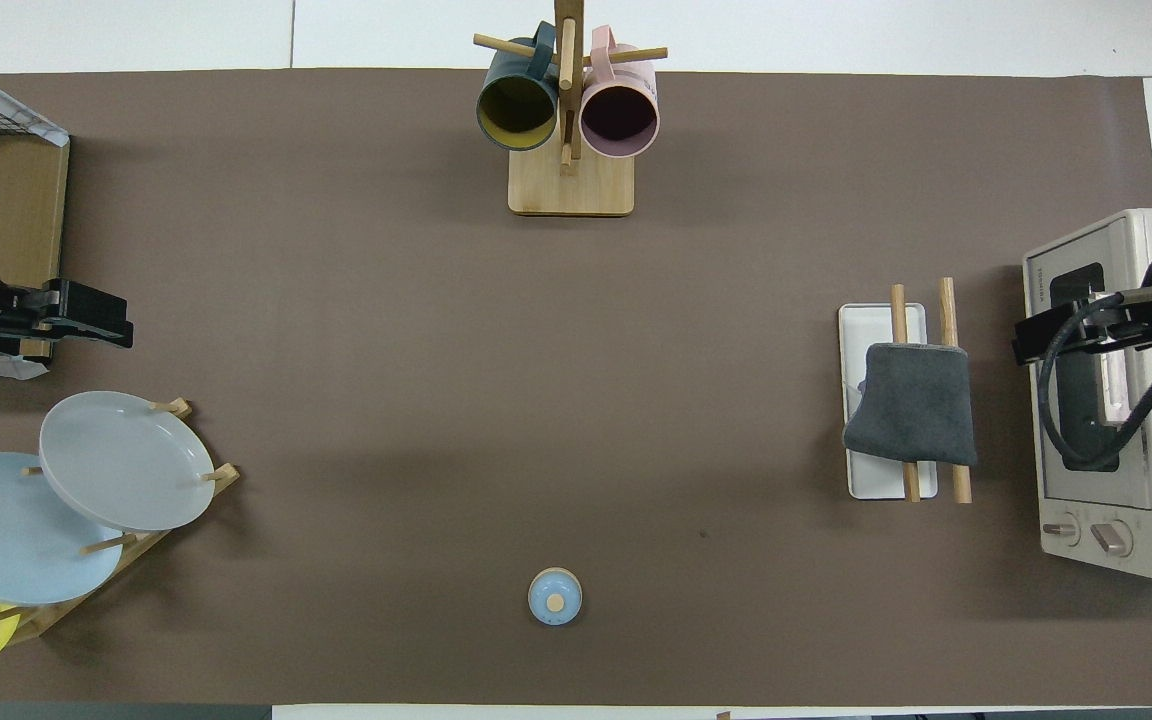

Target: Fold towel and hang on rack

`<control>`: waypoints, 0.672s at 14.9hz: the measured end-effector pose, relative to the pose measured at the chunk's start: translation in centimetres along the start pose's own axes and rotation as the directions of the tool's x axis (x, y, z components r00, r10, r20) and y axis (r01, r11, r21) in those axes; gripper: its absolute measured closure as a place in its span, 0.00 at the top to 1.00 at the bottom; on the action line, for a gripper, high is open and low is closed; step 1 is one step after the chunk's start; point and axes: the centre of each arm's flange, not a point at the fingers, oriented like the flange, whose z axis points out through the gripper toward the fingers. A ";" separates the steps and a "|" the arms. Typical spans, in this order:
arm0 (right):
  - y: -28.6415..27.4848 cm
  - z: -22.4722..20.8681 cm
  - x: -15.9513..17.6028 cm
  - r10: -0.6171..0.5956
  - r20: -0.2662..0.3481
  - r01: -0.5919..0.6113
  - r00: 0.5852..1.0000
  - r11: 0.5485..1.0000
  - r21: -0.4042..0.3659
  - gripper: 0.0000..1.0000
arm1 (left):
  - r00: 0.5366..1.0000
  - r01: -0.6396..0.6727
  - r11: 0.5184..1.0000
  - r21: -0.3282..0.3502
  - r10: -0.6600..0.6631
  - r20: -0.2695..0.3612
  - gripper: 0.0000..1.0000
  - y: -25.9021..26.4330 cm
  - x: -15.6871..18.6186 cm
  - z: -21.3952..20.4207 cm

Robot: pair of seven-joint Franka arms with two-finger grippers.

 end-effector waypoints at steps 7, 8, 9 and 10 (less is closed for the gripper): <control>0.3 0.1 -0.1 0.053 0.007 -0.053 0.999 0.999 0.001 1.00 | 1.000 0.000 1.000 0.000 0.000 0.000 1.00 0.0 0.0 0.0; 0.4 0.1 -0.1 0.055 0.008 -0.055 0.998 0.998 0.001 1.00 | 1.000 0.000 1.000 0.000 0.000 0.000 1.00 0.0 0.0 0.0; 0.6 0.1 -0.1 0.057 0.010 -0.057 0.998 0.998 0.001 1.00 | 1.000 0.000 1.000 0.000 0.000 0.000 1.00 0.0 0.0 0.0; 0.7 0.3 0.0 0.060 0.012 -0.060 0.998 0.998 0.001 1.00 | 1.000 0.000 1.000 0.000 0.000 0.000 1.00 0.0 0.0 0.0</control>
